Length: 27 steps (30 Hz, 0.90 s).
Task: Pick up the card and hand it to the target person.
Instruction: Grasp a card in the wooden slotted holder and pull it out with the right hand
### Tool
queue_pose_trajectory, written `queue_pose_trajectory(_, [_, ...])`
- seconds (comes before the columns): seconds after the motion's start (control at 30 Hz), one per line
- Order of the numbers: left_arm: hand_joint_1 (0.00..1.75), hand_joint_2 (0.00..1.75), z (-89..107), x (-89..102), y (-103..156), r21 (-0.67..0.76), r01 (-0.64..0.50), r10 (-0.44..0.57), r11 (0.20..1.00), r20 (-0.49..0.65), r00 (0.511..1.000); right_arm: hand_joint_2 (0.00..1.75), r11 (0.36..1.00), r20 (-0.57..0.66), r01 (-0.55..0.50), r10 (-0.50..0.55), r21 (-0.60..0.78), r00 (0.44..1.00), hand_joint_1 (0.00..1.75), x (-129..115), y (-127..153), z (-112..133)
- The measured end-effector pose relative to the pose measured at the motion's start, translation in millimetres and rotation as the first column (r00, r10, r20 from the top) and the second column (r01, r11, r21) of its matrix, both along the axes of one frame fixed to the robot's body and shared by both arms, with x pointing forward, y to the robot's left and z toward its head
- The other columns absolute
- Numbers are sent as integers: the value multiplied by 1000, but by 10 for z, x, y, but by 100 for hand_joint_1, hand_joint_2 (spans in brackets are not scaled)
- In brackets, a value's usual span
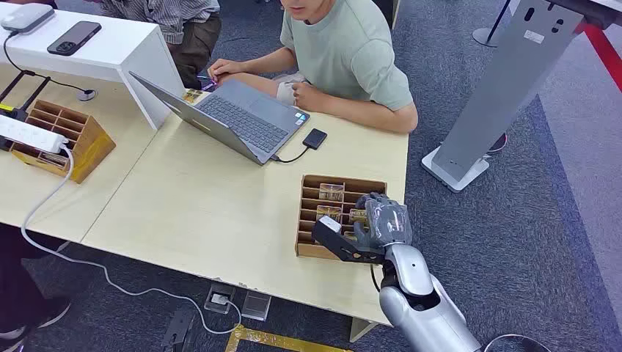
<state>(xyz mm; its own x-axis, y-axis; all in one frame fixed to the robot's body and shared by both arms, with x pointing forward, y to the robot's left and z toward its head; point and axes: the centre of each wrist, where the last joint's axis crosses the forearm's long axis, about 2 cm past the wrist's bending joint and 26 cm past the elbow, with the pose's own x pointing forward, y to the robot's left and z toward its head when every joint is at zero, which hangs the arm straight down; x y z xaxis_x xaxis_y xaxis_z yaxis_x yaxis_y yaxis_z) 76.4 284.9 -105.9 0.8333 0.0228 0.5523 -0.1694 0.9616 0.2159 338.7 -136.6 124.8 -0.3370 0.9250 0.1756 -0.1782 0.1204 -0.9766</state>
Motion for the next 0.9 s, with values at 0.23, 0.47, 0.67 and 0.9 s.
queue_pose_trajectory(0.23, [0, 0, 0, 0, 0, 0, 0, 0, 1000, 0, 1000, 175, 1000, 0, 7, -7, -1, 1000, 86, 41, -23, -2])
queue_pose_trajectory(0.47, [0, 0, 0, 0, -1, -4, 1, -1, 1000, 0, 1000, 175, 1000, 4, 20, -20, -6, 1000, 86, 93, -55, -1])
queue_pose_trajectory(0.67, [0, 0, 0, 0, -2, -8, 1, -1, 1000, 1, 1000, 175, 1000, -1, 26, -26, -14, 1000, 93, 107, -68, -21])
queue_pose_trajectory(0.9, [0, 0, 0, 0, -2, -9, -1, 1, 1000, 1, 1000, 175, 1000, -10, 25, -25, -16, 1000, 94, 103, -59, -41])
